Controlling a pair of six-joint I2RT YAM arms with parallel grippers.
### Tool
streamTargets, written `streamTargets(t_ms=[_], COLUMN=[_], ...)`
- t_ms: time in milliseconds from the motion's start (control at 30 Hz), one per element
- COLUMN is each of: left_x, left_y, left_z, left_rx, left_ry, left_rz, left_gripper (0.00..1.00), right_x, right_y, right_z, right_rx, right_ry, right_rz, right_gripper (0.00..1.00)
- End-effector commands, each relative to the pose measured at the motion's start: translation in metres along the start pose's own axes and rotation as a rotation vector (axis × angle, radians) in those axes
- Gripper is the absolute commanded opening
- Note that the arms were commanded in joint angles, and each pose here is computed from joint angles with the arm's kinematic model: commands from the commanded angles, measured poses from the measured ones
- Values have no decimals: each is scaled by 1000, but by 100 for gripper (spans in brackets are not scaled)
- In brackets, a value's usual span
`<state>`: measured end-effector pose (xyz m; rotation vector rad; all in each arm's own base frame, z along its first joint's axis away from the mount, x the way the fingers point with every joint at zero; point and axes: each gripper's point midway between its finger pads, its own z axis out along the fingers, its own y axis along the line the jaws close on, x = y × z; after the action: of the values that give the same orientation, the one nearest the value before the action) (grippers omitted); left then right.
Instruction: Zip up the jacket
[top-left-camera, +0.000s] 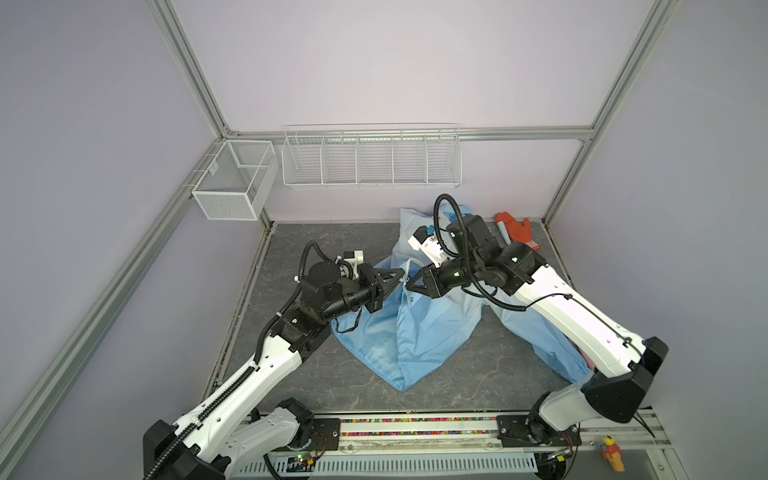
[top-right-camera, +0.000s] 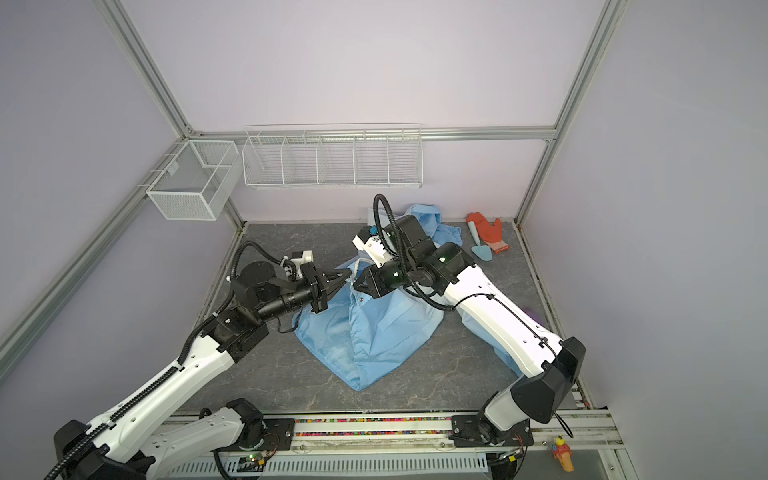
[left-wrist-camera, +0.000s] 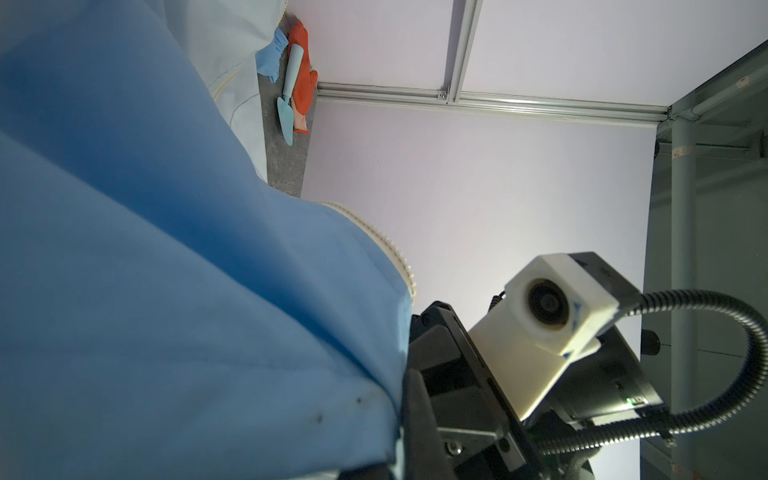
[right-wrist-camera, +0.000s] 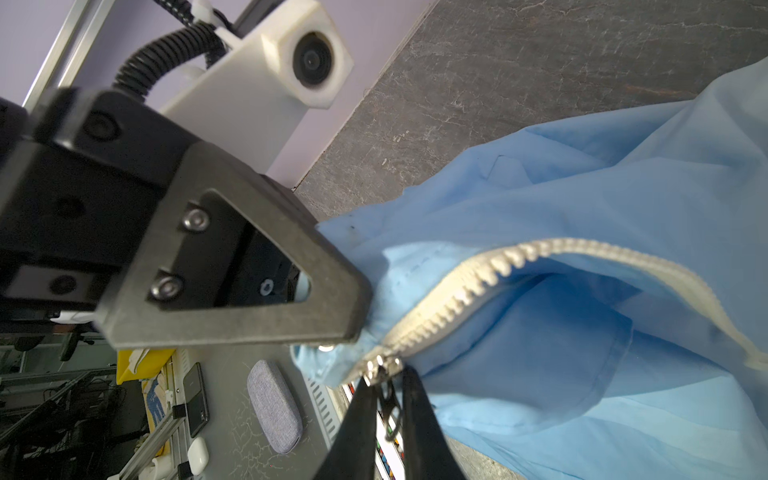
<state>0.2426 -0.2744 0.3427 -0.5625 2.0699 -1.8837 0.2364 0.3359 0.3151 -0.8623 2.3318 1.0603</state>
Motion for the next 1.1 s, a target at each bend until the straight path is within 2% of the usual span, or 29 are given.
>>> streamTargets(t_ms=[0, 267, 600, 733, 967, 1000, 1067], left_x=[9, 12, 23, 22, 18, 17, 16], left_y=[-40, -38, -18, -13, -13, -12, -8], left_z=[-8, -10, -17, -18, -17, -18, -20], left_rx=[107, 100, 6, -5, 4, 5, -5], left_ry=[24, 29, 71, 63, 42, 37, 24], left_rz=[53, 54, 55, 52, 75, 74, 69], left_gripper=[0, 0, 0, 0, 0, 1, 20], right_x=[-4, -13, -24, -27, -14, -14, -14], right_y=[11, 8, -25, -10, 13, 13, 14], right_z=[-9, -11, -24, -25, -13, -12, -10], right_rx=[-30, -9, 126, 61, -6, -7, -16], right_ry=[-37, -69, -111, -118, -35, -34, -35], right_rz=[-27, -33, 22, -6, -38, -34, -23], right_gripper=[16, 7, 7, 7, 7, 7, 7])
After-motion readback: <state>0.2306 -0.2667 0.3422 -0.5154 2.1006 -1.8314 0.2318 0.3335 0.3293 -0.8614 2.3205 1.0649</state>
